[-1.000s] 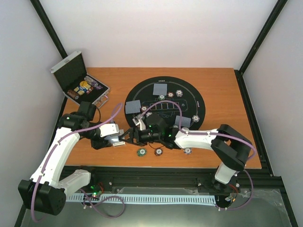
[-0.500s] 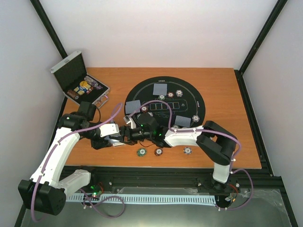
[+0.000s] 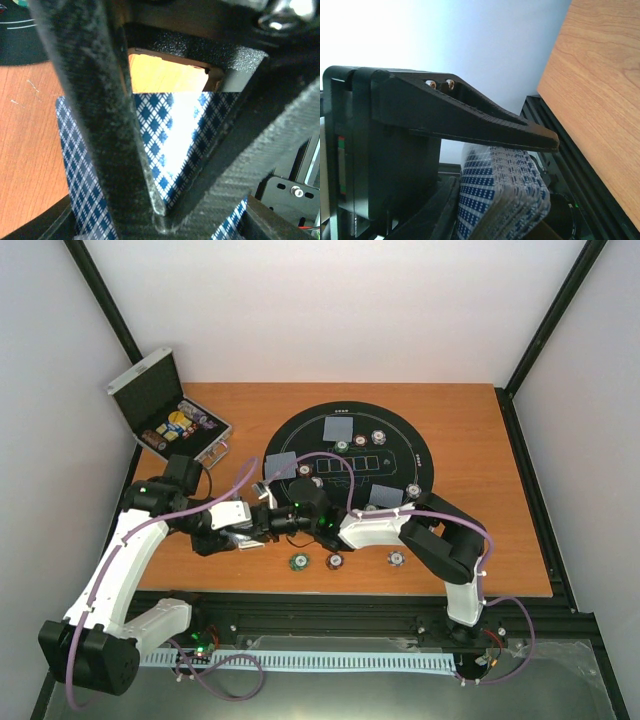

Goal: Distribute texas hold em gaming equipment

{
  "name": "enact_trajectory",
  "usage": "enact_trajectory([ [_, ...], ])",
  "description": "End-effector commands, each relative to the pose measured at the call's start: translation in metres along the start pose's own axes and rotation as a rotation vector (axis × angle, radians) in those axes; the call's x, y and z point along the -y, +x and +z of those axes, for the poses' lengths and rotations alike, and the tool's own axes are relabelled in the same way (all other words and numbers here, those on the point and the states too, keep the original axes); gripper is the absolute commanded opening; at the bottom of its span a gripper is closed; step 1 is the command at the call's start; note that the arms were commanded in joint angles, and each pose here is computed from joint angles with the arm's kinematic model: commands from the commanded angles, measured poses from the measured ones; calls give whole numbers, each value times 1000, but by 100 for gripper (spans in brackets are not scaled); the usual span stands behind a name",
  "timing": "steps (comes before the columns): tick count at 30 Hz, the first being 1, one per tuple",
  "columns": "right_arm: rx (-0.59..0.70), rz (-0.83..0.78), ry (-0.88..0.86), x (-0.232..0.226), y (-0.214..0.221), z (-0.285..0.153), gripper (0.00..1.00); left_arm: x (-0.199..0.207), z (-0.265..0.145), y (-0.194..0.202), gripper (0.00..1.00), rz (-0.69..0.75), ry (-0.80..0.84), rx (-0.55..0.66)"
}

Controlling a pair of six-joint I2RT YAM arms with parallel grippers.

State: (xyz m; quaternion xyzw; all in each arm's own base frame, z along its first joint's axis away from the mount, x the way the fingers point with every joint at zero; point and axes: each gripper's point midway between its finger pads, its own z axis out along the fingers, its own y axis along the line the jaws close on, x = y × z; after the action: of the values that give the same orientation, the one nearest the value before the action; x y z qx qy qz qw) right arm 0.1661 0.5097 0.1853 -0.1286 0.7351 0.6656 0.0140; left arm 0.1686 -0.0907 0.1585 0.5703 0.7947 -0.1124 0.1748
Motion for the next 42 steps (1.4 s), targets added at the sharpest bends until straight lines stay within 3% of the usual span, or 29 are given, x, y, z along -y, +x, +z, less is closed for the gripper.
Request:
enact_trajectory([
  [1,-4,57,71,36,10,0,18,-1,-13,-14,1,14,-15,55],
  [5,-1,62,72,38,12,-2,12,-1,-16,-17,3,10,-18,68],
  [10,1,73,85,44,14,-5,3,1,-18,-19,16,11,-10,79],
  [14,1,81,94,48,17,-8,3,3,-19,-21,29,12,5,83],
  [25,5,88,190,73,23,-14,3,9,-28,-28,30,14,22,116],
  [31,6,95,242,88,24,-16,3,16,-33,-32,47,19,53,137],
  [42,4,90,326,106,28,-23,3,23,-34,-34,46,11,85,147],
])
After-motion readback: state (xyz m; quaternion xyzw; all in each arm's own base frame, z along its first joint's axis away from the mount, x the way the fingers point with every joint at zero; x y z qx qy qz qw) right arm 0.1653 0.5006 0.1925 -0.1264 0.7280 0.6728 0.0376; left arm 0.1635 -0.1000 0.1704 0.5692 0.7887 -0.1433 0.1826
